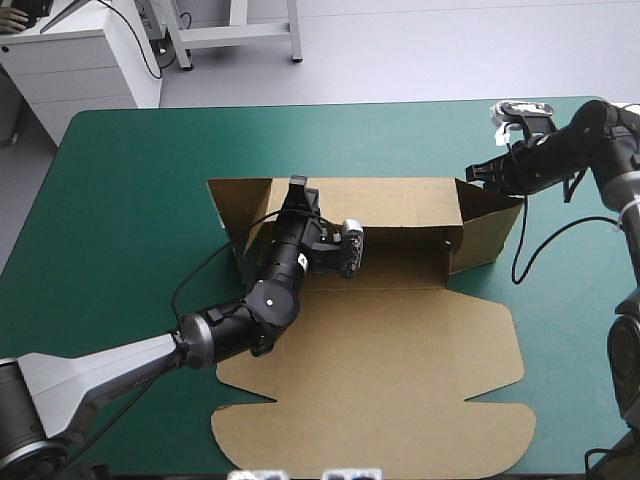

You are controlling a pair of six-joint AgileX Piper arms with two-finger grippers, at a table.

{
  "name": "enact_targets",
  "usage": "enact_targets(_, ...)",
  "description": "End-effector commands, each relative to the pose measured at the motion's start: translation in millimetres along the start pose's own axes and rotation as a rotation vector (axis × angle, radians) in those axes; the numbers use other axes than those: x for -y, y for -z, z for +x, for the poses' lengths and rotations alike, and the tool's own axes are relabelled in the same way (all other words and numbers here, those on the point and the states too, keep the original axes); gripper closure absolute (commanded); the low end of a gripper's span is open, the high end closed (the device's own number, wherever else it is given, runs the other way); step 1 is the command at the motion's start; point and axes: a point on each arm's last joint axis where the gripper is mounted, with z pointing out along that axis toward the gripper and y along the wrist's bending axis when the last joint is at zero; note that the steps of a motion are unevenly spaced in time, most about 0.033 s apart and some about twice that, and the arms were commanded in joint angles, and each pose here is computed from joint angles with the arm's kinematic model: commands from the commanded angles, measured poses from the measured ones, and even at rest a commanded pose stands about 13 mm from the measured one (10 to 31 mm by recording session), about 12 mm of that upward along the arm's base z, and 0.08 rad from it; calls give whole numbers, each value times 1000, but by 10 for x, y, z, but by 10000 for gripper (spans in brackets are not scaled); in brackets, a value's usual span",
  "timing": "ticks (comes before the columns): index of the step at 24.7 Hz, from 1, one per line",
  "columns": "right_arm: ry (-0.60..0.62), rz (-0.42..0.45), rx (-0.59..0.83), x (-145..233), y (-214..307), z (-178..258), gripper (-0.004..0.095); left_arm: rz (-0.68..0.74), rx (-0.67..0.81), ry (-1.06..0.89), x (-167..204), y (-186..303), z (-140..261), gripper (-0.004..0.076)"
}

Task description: Fold the box

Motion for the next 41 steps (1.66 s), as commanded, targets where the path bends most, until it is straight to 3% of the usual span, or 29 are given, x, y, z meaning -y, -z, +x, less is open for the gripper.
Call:
enact_targets(1,24,-18,83,-67,248,-43,928,-75,-40,44,-227,43,91,731)
enact_targets(14,59,-128,26,-218,348,139,926,-100,-22,50,-347,48,57,731)
enact_targets(23,101,-90,147,-340,546,616,927,-100,-22,50,-347,48,57,731)
enact_targets(31,124,-115,150,-322,304,953,926,-100,-22,50,-347,48,57,732)
enact_targets(36,216,-174,177,-330,116,1081,928,-100,-22,50,-347,48,57,731)
enact_targets(41,235,-157,207,-316,108,1063,928,-100,-22,50,-347,48,57,732)
